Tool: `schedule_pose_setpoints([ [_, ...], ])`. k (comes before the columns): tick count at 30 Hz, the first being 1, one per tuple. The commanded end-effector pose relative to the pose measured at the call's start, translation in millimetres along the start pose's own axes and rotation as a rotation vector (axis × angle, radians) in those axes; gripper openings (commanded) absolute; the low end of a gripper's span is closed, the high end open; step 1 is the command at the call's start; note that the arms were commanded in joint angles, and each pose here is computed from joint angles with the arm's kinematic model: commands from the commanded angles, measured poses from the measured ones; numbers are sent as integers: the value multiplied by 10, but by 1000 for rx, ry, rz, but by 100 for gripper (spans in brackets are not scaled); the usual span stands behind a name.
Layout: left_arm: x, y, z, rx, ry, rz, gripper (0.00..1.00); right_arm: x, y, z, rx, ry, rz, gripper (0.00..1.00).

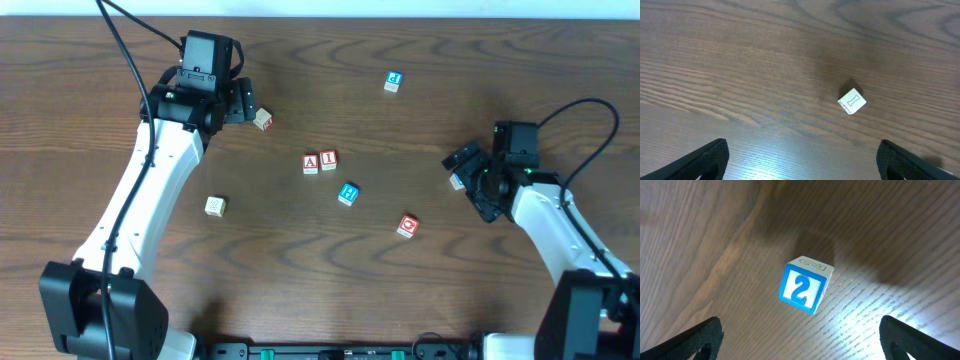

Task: Spell out Ai2
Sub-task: 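Move the right gripper to the blue 2 block and grasp it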

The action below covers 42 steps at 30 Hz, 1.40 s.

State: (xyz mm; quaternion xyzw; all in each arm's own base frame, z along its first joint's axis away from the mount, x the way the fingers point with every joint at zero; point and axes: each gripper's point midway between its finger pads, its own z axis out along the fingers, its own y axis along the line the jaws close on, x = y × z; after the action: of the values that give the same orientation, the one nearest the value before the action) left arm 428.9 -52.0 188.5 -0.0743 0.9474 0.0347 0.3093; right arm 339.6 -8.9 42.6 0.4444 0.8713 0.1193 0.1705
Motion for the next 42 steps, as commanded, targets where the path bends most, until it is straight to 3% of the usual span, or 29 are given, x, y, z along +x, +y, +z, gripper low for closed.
schedule_pose_setpoints([
  [1,-79,7,-55,8,-21,5,95,-54,55,37,-12,0,24,99],
  [12,-78,7,-55,8,-21,5,95,-82,96,277,-21,13,14,98],
  [16,-78,7,-55,7,-21,5,95,-86,103,327,-22,16,13,77],
  [24,-78,7,-55,8,-21,5,95,-101,99,359,-23,13,8,48],
  [33,-78,7,-55,7,-21,5,96,-111,91,358,-22,12,0,35],
  [42,-79,6,-55,8,-21,5,95,-123,110,358,-30,7,-77,32],
])
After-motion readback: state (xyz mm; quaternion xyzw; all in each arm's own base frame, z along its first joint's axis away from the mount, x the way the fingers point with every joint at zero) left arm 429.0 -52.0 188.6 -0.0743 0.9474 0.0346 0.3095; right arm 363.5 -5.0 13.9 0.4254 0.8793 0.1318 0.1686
